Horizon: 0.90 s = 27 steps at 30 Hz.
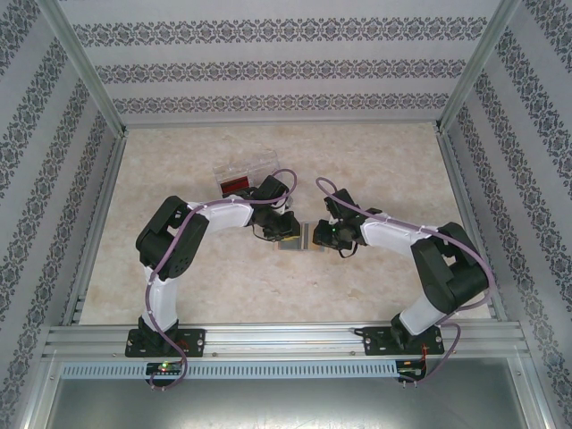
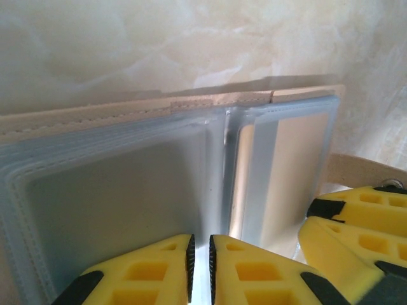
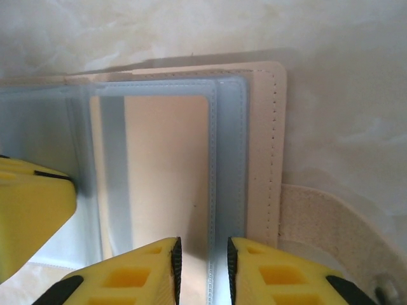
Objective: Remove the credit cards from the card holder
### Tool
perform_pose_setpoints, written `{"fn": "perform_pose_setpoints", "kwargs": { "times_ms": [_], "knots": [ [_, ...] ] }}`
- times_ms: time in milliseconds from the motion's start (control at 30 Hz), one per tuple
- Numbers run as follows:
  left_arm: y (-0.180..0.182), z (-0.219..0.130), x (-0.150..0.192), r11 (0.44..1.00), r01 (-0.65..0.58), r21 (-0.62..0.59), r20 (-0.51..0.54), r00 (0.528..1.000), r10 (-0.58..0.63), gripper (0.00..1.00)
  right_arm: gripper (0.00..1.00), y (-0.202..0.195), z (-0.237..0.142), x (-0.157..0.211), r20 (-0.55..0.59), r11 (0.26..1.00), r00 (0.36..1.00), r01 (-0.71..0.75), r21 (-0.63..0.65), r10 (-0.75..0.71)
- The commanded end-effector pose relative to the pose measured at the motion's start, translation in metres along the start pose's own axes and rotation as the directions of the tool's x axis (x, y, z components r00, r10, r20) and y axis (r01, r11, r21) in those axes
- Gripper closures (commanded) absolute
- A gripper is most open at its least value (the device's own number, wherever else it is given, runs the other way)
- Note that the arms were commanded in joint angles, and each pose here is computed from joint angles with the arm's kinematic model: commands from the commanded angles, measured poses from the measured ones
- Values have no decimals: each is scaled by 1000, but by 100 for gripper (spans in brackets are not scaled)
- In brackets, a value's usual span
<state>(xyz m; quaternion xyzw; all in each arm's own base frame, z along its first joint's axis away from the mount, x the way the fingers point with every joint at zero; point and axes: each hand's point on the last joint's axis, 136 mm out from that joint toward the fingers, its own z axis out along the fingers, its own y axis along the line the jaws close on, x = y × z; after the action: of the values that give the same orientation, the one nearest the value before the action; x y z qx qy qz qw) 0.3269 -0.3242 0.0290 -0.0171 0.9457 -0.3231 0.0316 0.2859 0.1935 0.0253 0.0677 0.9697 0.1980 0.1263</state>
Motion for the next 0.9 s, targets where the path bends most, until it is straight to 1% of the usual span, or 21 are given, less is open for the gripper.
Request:
{"fn": "perform_pose_setpoints", "kwargs": {
  "times_ms": [0, 100, 200, 367, 467, 533, 667, 767, 867],
  "knots": [
    [22, 10, 10, 996, 12, -86, -36, 999, -15, 82, 70, -1, 4, -3, -11, 1000, 1000, -11, 5, 11],
    [22, 10, 10, 996, 11, -86, -36, 999, -15, 82, 70, 2, 8, -1, -28, 1000, 999, -16, -18, 16],
    [22, 10, 10, 996, 10, -88, -35, 999, -13, 82, 70, 14, 8, -3, -30, 996, 999, -27, -88, 24],
    [20, 9, 7, 996, 6, -84, -27, 1000, -8, 84, 70, 34, -5, -12, -3, 975, 999, -38, -217, 38],
    [14, 3, 4, 997, -3, -75, -14, 1000, 2, 84, 70, 43, -13, -15, 2, 963, 999, -35, -268, 37],
    [7, -5, -1, 998, -13, -65, 10, 1000, 13, 83, 70, 48, -17, -16, 4, 955, 999, -31, -294, 34],
    [0, -31, -12, 998, -13, -68, 80, 997, 18, 77, 69, 61, -22, -15, -5, 933, 1000, -31, -359, 31],
    [8, -51, -19, 994, 3, -105, 140, 990, 12, 73, 68, 70, -23, -15, -12, 920, 1000, -28, -391, 25],
    [26, -66, -22, 989, 42, -143, 183, 983, -15, 72, 67, 78, -21, -16, -16, 913, 1000, -23, -407, 17]
  ]
}}
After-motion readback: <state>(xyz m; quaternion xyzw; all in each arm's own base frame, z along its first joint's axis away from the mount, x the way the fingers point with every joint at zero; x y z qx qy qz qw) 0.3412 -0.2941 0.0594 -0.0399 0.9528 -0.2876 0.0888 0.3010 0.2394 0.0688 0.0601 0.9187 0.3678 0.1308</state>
